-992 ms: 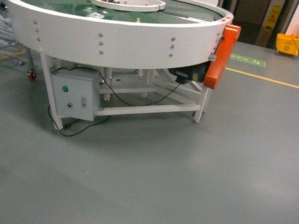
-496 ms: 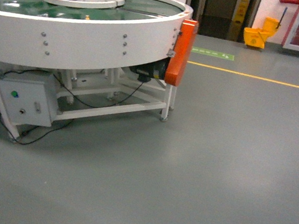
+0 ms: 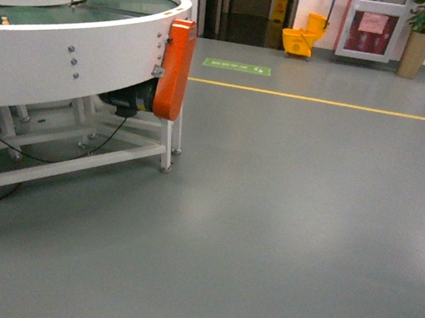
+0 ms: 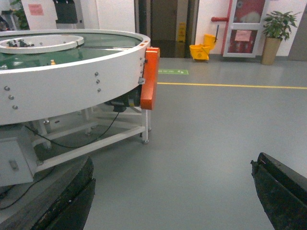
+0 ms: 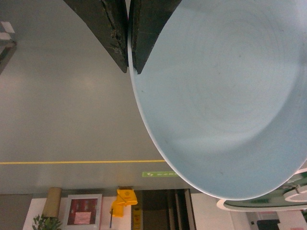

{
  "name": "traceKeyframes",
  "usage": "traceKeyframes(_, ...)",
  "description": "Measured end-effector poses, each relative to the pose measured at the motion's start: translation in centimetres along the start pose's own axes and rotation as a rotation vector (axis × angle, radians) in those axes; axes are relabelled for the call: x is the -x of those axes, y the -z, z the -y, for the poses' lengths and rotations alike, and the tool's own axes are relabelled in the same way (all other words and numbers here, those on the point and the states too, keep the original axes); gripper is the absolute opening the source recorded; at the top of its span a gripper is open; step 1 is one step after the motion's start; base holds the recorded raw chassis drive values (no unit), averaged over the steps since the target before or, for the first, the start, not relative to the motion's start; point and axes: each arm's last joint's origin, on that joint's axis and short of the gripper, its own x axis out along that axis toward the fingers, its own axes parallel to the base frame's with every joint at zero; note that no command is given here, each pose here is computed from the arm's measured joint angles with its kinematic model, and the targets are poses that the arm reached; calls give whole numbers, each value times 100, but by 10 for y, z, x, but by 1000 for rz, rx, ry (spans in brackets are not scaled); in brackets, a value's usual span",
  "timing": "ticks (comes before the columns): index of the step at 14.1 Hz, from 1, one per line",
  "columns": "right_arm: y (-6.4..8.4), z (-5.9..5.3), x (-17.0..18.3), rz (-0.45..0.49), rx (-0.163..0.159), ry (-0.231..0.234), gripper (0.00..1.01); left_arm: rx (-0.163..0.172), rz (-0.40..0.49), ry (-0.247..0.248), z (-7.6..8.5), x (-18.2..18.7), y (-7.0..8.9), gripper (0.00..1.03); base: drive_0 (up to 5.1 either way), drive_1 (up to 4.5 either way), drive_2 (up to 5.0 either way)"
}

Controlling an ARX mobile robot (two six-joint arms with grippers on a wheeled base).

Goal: Place blue tray on left shelf second layer neatly

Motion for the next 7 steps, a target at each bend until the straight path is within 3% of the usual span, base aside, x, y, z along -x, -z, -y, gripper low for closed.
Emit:
traceKeyframes(6,0,0,0,1,0,0,2,0,2,0,0,0,0,98,315,-130,-548)
traceKeyframes(7,0,0,0,1,0,0,2,0,2,0,0,0,0,98,-151,-151,-151)
